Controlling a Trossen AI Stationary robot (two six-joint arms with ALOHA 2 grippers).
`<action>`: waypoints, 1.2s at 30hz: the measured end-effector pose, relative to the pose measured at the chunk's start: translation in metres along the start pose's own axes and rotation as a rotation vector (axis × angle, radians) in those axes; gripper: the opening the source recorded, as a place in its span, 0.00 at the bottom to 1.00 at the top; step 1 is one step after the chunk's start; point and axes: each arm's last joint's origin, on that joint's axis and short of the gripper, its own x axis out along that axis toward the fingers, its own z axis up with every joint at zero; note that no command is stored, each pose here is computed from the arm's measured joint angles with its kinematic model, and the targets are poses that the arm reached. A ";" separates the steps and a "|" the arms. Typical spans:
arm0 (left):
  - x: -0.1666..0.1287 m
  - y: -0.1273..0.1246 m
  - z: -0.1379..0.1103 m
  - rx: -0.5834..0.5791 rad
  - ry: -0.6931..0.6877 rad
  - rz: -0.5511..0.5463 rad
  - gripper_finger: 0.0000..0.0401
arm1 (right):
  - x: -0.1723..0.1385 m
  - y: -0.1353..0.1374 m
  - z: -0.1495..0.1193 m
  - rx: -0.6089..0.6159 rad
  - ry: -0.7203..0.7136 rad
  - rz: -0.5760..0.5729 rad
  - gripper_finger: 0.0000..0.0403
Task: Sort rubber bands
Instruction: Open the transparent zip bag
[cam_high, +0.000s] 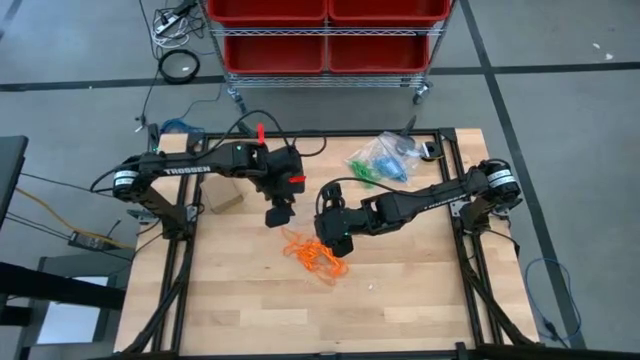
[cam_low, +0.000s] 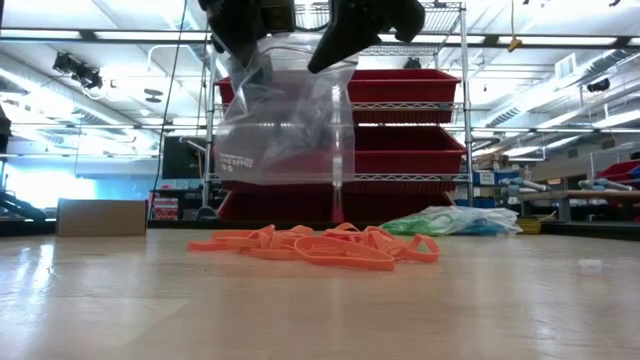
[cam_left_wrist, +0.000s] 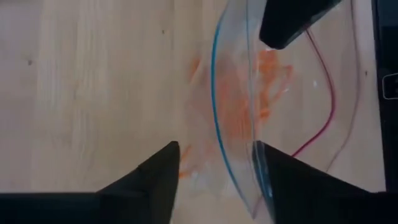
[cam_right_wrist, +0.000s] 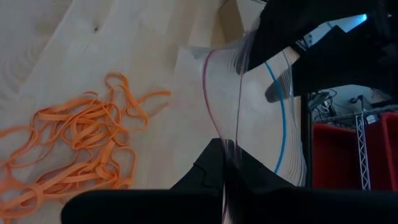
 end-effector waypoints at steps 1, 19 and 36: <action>0.000 0.000 0.000 0.000 0.001 -0.004 0.48 | 0.000 0.000 0.000 0.000 -0.001 -0.001 0.00; -0.002 0.003 -0.002 0.111 0.038 0.101 0.01 | 0.000 -0.001 0.002 -0.042 -0.016 -0.013 0.00; -0.032 -0.001 0.023 0.126 -0.118 0.201 0.00 | 0.000 -0.003 0.007 -0.203 -0.050 -0.057 0.02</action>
